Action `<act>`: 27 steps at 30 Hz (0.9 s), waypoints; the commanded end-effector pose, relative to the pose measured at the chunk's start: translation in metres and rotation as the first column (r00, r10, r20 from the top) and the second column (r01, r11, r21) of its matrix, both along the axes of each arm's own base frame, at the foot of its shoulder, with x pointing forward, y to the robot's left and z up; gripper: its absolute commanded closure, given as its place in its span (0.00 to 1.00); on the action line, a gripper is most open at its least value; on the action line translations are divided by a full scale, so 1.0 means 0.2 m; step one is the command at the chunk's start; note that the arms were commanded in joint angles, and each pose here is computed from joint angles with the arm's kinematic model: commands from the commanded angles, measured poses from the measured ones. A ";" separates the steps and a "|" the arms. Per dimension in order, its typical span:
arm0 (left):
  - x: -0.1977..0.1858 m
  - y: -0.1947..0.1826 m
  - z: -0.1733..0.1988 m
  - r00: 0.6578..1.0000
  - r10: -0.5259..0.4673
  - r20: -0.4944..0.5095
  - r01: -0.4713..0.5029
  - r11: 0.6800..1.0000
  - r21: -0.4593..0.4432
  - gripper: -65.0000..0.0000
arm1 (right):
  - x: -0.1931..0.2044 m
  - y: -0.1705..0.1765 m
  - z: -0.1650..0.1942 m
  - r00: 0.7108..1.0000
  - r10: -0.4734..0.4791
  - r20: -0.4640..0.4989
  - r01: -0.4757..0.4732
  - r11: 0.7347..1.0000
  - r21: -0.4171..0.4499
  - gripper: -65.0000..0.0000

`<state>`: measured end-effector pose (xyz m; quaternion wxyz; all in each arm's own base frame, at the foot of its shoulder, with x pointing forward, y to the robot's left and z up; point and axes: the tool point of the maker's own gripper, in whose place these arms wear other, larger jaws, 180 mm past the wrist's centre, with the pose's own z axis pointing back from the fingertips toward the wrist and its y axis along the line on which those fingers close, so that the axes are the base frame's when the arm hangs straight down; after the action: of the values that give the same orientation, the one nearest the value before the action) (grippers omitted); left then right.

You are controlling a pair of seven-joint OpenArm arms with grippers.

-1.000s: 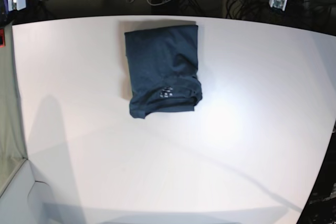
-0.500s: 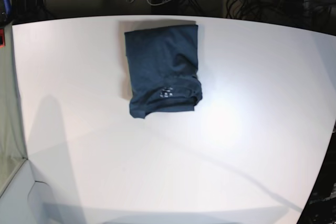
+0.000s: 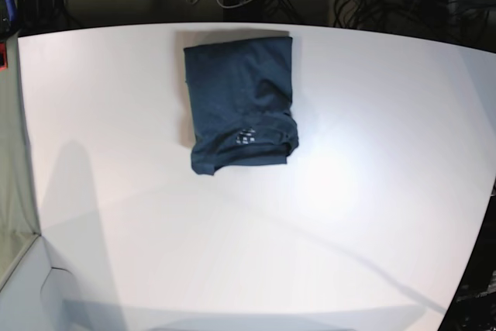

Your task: Layout the t-shirt on the table in an organized manner, then fold the t-shirt properly

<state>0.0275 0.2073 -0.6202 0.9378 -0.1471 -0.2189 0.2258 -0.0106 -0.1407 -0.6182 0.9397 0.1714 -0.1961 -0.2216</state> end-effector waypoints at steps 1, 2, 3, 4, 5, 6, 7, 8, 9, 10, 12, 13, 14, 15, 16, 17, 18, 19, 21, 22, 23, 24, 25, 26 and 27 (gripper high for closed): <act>0.01 -0.02 0.00 0.999 -0.044 0.005 0.044 0.999 -0.009 1.00 | 0.01 -0.05 -0.01 1.000 -0.020 0.007 0.020 0.999 -0.049 1.00; 0.03 -0.05 0.00 0.996 -0.091 0.005 0.091 0.996 -0.016 1.00 | 0.00 -0.08 -0.02 0.999 -0.033 -0.005 0.033 0.996 -0.085 1.00; 0.02 -0.07 -0.02 0.990 -0.136 -0.021 0.137 0.991 0.015 1.00 | -0.02 -0.12 -0.04 0.999 -0.047 -0.024 0.044 0.991 -0.130 1.00; 0.01 -0.08 -0.05 0.984 -0.169 -0.051 0.172 0.983 0.064 1.00 | -0.03 -0.18 -0.06 0.997 -0.059 -0.047 0.049 0.981 -0.187 1.00; -0.01 -0.07 -0.07 0.979 -0.190 -0.078 0.198 0.974 0.107 1.00 | -0.05 -0.21 -0.08 0.995 -0.070 -0.067 0.054 0.974 -0.221 1.00; -0.02 -0.07 -0.09 0.973 -0.206 -0.099 0.219 0.966 0.140 1.00 | -0.07 -0.23 -0.09 0.993 -0.081 -0.087 0.057 0.966 -0.253 1.00; -0.02 -0.07 -0.10 0.969 -0.218 -0.113 0.235 0.958 0.166 1.00 | -0.09 -0.25 -0.10 0.990 -0.092 -0.108 0.058 0.957 -0.284 1.00; -0.01 -0.05 -0.11 0.966 -0.227 -0.128 0.249 0.947 0.202 1.00 | -0.11 -0.27 -0.11 0.987 -0.103 -0.124 0.059 0.947 -0.315 1.00; 0.02 -0.04 -0.11 0.964 -0.229 -0.136 0.256 0.938 0.235 1.00 | -0.11 -0.29 -0.12 0.984 -0.112 -0.137 0.058 0.935 -0.350 1.00; 0.03 -0.02 -0.12 0.963 -0.227 -0.146 0.259 0.931 0.259 1.00 | -0.12 -0.32 -0.12 0.982 -0.119 -0.150 0.052 0.921 -0.385 1.00; 0.00 -0.03 -0.14 0.961 -0.210 -0.179 0.256 0.920 0.295 1.00 | -0.13 -0.37 -0.12 0.982 -0.085 -0.167 -0.001 0.888 -0.460 1.00; 0.00 -0.02 -0.14 0.959 -0.211 -0.191 0.264 0.911 0.317 1.00 | -0.13 -0.38 -0.11 0.983 -0.053 -0.176 -0.041 0.871 -0.490 1.00; 0.03 0.00 -0.14 0.958 -0.204 -0.200 0.264 0.903 0.340 1.00 | -0.12 -0.39 -0.11 0.983 -0.006 -0.185 -0.093 0.848 -0.522 1.00; 0.04 0.02 -0.15 0.958 -0.196 -0.209 0.261 0.895 0.362 1.00 | -0.11 -0.40 -0.10 0.980 0.041 -0.195 -0.144 0.820 -0.554 1.00; 0.05 0.03 -0.15 0.958 -0.189 -0.215 0.260 0.889 0.378 1.00 | -0.11 -0.43 -0.10 0.975 0.078 -0.208 -0.187 0.790 -0.583 1.00; 0.05 0.05 -0.15 0.958 -0.183 -0.223 0.260 0.881 0.395 1.00 | -0.10 -0.44 -0.09 0.967 0.118 -0.225 -0.233 0.761 -0.606 1.00; 0.06 0.07 -0.14 0.958 -0.175 -0.227 0.259 0.871 0.417 1.00 | -0.09 -0.46 -0.09 0.959 0.156 -0.238 -0.273 0.734 -0.621 0.99; 0.06 0.09 -0.14 0.958 -0.168 -0.234 0.258 0.861 0.439 1.00 | -0.09 -0.46 -0.08 0.951 0.184 -0.248 -0.302 0.715 -0.631 0.99; 0.06 0.13 -0.13 0.957 -0.155 -0.246 0.258 0.842 0.473 1.00 | -0.08 -0.51 -0.07 0.942 0.210 -0.264 -0.334 0.679 -0.654 0.99; 0.07 0.13 -0.13 0.957 -0.152 -0.245 0.256 0.837 0.483 1.00 | -0.07 -0.52 -0.07 0.938 0.220 -0.269 -0.346 0.665 -0.662 0.99; 0.08 0.14 -0.13 0.959 -0.150 -0.243 0.254 0.835 0.488 1.00 | -0.07 -0.52 -0.07 0.935 0.228 -0.271 -0.353 0.659 -0.664 0.99; 0.09 0.14 -0.13 0.959 -0.150 -0.241 0.253 0.835 0.489 1.00 | -0.07 -0.52 -0.07 0.933 0.235 -0.272 -0.359 0.656 -0.664 0.99; 0.09 0.14 -0.13 0.958 -0.149 -0.243 0.254 0.834 0.489 1.00 | -0.05 -0.51 -0.07 0.932 0.243 -0.268 -0.361 0.655 -0.664 0.99; 0.09 0.14 -0.13 0.958 -0.148 -0.244 0.254 0.834 0.491 1.00 | -0.04 -0.51 -0.07 0.932 0.248 -0.266 -0.364 0.654 -0.664 0.99; 0.09 0.13 -0.13 0.958 -0.149 -0.243 0.254 0.835 0.488 1.00 | -0.03 -0.50 -0.07 0.932 0.249 -0.264 -0.363 0.655 -0.663 0.99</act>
<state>0.0423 0.2273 -0.6482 0.9799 0.0997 -0.1559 0.0748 -0.0182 -0.2367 -0.6354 0.9719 -0.1750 -0.1565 0.0175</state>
